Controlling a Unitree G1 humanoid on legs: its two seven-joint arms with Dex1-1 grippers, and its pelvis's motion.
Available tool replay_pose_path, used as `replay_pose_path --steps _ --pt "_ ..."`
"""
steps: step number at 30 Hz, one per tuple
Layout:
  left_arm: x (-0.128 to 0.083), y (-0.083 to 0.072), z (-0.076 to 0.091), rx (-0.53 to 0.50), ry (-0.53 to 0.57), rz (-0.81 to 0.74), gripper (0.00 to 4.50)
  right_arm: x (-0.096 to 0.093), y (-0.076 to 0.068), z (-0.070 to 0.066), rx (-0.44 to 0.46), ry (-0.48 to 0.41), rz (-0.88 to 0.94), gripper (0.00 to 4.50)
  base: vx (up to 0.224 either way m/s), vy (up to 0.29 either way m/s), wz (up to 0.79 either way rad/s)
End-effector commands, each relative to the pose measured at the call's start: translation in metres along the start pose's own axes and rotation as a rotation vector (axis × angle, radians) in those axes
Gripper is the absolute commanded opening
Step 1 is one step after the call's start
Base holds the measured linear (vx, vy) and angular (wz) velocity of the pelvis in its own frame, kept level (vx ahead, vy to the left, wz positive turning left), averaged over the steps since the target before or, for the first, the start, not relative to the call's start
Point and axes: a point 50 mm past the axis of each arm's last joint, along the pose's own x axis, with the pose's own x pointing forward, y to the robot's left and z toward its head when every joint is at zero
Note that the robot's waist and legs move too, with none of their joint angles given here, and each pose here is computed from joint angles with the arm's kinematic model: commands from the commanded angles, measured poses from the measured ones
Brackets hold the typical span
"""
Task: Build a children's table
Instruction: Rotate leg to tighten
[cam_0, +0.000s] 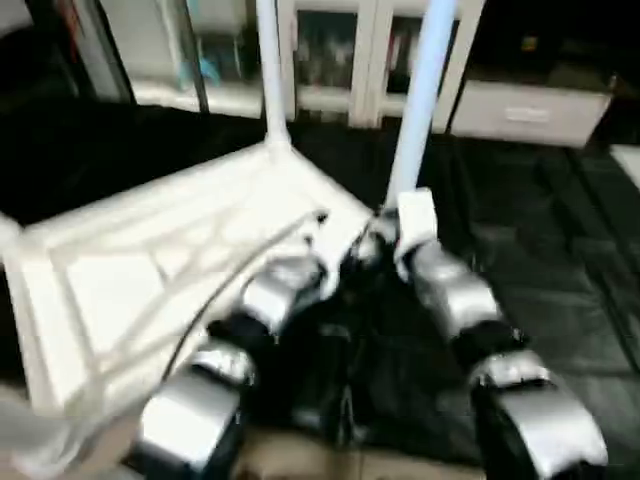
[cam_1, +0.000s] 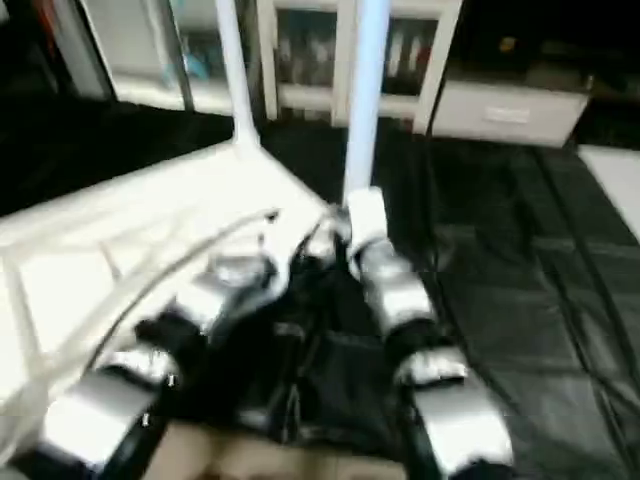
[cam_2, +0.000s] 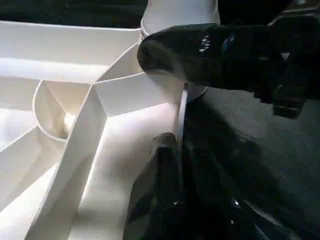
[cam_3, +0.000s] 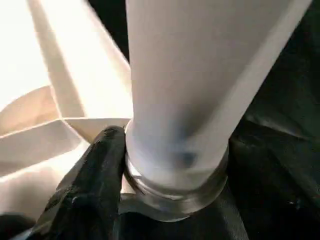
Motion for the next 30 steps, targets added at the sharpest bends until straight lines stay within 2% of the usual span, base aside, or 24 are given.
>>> replay_pose_path --steps 1,2,3,4,5,6,7,9,10,12,13,14,17,19,21,22,25,30 --pt "-0.011 0.032 0.012 -0.046 -0.077 0.244 0.0 -0.001 0.016 -0.022 -0.02 0.078 0.027 2.64 0.0 0.0 0.0" --pt "-0.01 0.03 0.011 -0.034 -0.069 0.21 0.0 -0.001 0.014 -0.016 0.013 0.036 0.054 2.64 0.0 0.0 0.0" --pt "-0.01 0.03 0.011 -0.034 -0.069 0.21 0.0 -0.001 0.014 -0.016 0.013 0.036 0.054 2.64 0.0 0.0 0.0" --pt "-0.01 0.028 0.009 -0.025 -0.057 0.157 0.0 -0.003 0.008 -0.006 0.052 -0.036 0.103 2.64 0.0 0.0 0.0" --pt "-0.01 0.028 0.009 -0.025 -0.057 0.157 0.0 -0.003 0.008 -0.006 0.052 -0.036 0.103 3.2 0.0 0.0 0.0" --pt "-0.01 0.027 0.008 -0.023 -0.053 0.149 0.0 -0.003 0.007 -0.005 0.052 -0.045 0.115 3.2 0.0 0.0 0.0" --pt "-0.011 0.026 0.003 -0.013 -0.033 0.111 0.0 -0.007 0.0 -0.005 0.026 -0.06 0.196 3.34 0.0 0.0 0.0" --pt "-0.011 0.026 0.001 -0.007 -0.025 0.101 0.0 -0.008 -0.002 -0.006 0.007 -0.053 0.227 3.56 0.0 0.0 0.0" --pt "-0.012 0.024 -0.004 0.006 -0.011 0.071 0.0 -0.011 -0.016 -0.007 0.003 -0.047 0.254 3.7 0.0 0.0 0.0" --pt "-0.014 0.023 -0.009 0.024 0.01 0.011 0.0 -0.018 -0.032 -0.005 -0.022 -0.038 0.324 3.81 0.0 0.0 0.0" --pt "-0.014 0.023 -0.009 0.024 0.01 0.011 0.0 -0.018 -0.032 -0.005 -0.022 -0.038 0.324 3.88 0.0 0.0 0.0" --pt "-0.016 0.022 -0.012 0.031 0.021 -0.02 0.0 -0.021 -0.038 -0.004 -0.037 -0.034 0.364 4.02 0.0 0.0 0.0" --pt "-0.027 0.018 -0.021 0.103 0.07 -0.186 0.0 -0.039 -0.057 0.004 -0.21 -0.032 0.55 4.33 0.0 0.0 0.0" --pt "-0.036 0.015 -0.027 0.152 0.106 -0.296 0.0 -0.05 -0.067 0.007 -0.303 -0.023 0.641 4.33 0.0 0.0 0.0" --pt "-0.042 0.012 -0.029 0.192 0.117 -0.371 0.0 -0.056 -0.072 0.009 -0.352 -0.014 0.691 4.33 0.0 0.0 0.0" --pt "-0.053 0.008 -0.034 0.226 0.148 -0.504 0.0 -0.067 -0.078 0.01 -0.401 0.0 0.771 4.33 0.0 0.0 0.0" --pt "-0.056 0.006 -0.035 0.233 0.158 -0.539 0.0 -0.069 -0.079 0.011 -0.405 0.003 0.792 4.33 0.0 0.0 0.0" --pt "-0.071 0.003 -0.034 0.298 0.183 -0.675 0.0 -0.089 -0.071 0.004 -0.451 0.082 0.995 4.33 0.0 0.0 0.0"
